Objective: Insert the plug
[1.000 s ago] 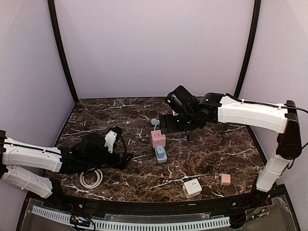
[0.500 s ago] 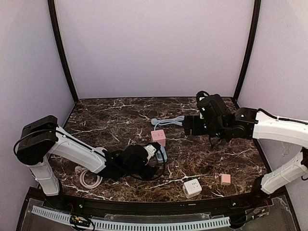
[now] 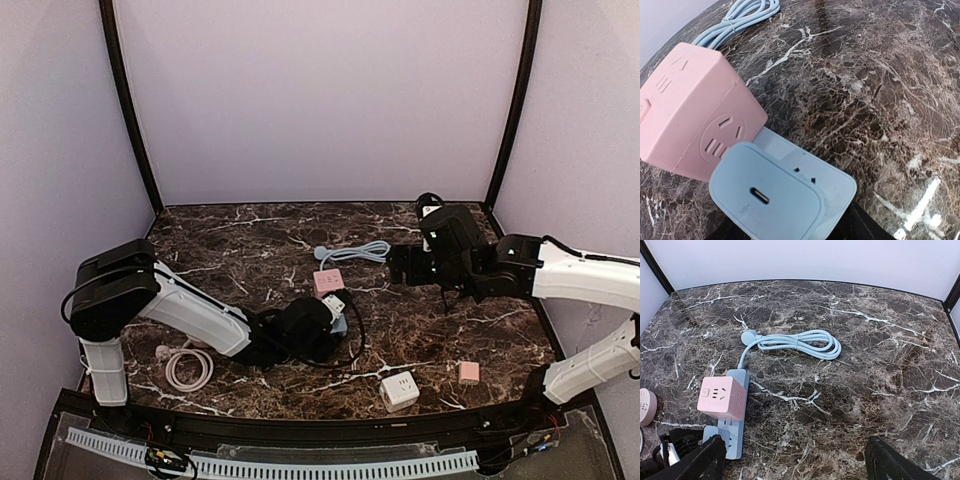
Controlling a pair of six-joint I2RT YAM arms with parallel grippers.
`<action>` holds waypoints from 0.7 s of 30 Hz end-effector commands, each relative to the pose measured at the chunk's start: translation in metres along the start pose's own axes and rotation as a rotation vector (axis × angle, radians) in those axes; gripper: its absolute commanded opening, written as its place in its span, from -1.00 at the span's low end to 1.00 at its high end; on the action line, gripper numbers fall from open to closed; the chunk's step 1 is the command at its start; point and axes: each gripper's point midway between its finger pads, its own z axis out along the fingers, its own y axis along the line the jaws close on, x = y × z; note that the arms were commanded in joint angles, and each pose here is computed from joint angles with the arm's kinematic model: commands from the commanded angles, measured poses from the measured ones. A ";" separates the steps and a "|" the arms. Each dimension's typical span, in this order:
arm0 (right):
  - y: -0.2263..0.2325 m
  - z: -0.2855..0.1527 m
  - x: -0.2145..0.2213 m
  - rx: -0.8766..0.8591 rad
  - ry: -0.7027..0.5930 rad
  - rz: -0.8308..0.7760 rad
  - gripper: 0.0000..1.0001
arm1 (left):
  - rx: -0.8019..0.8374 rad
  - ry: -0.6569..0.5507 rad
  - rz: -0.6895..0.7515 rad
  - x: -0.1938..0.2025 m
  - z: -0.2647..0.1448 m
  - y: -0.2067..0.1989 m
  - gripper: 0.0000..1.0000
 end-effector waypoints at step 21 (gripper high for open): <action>-0.004 0.008 -0.005 0.008 -0.040 -0.008 0.91 | -0.097 0.021 -0.103 -0.017 0.052 0.090 0.11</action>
